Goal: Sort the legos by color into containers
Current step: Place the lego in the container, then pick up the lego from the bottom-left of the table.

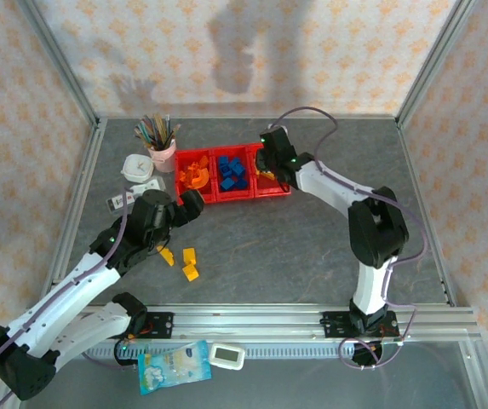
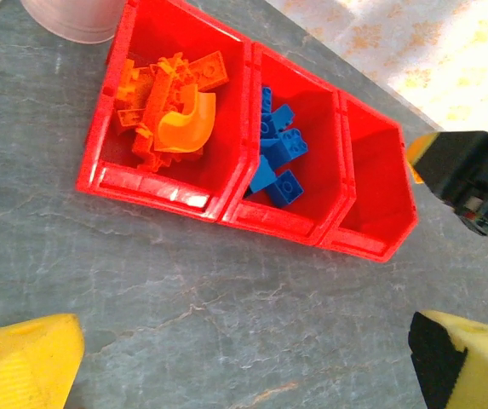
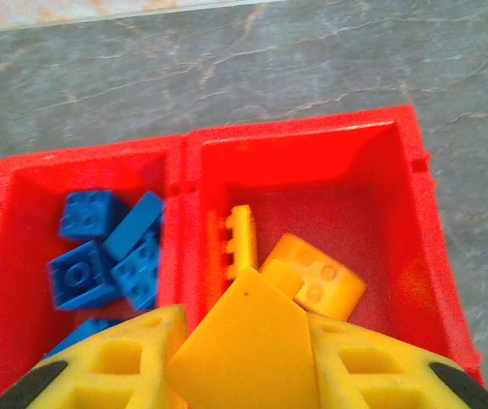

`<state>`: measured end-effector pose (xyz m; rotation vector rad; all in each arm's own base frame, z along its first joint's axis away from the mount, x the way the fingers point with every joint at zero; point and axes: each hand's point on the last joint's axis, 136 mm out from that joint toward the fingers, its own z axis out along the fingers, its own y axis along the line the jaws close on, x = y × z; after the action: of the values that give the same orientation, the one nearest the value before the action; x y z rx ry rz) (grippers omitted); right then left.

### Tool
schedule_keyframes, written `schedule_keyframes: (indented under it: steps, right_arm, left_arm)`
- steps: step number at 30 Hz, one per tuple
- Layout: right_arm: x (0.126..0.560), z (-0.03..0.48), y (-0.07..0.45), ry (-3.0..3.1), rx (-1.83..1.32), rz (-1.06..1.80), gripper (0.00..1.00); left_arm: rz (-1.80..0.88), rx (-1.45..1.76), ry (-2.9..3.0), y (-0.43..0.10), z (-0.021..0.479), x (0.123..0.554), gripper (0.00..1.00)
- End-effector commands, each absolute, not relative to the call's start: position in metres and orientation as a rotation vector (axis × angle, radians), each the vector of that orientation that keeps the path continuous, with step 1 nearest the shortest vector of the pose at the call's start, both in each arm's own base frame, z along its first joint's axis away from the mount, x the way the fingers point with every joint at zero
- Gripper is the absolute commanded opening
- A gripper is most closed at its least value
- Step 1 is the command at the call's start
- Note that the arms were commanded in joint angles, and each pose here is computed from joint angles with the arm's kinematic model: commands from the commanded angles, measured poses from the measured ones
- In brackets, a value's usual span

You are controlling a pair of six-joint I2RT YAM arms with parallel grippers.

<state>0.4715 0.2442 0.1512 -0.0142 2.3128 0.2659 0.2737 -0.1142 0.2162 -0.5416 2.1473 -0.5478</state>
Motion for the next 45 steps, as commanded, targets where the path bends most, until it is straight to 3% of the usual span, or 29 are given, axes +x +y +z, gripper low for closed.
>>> schedule_keyframes:
  steps: [1,5,10,13,19,31,40,45]
  right_arm:
    - [0.492,0.148,0.229,2.304,0.018,0.165,0.35]
    - [0.507,0.141,0.229,2.322,0.012,0.146,0.40]
    - [0.508,0.152,0.236,2.312,-0.004,0.188,0.56]
    - [0.497,0.162,0.243,2.312,-0.030,0.241,0.58]
    - [0.434,0.170,0.290,2.310,-0.157,0.364,0.63]
    - [0.282,0.133,0.409,2.398,-0.464,0.530,0.72]
    - [0.232,0.088,0.459,2.465,-0.564,0.513,0.79]
    - [0.224,0.066,0.475,2.495,-0.583,0.486,0.80]
  left_arm:
    - [-0.580,-0.511,2.102,-0.119,0.225,0.282,0.99]
    - [-0.579,-0.513,2.101,-0.119,0.225,0.283,0.99]
    - [-0.558,-0.520,2.093,-0.114,0.227,0.280,0.99]
    - [-0.547,-0.531,2.089,-0.109,0.229,0.276,0.99]
    - [-0.486,-0.589,2.073,-0.085,0.232,0.257,0.99]
    - [-0.393,-0.766,2.036,-0.034,0.230,0.206,0.99]
    - [-0.369,-0.835,1.998,-0.015,0.230,0.189,0.99]
    - [-0.360,-0.843,1.989,-0.013,0.231,0.188,0.99]
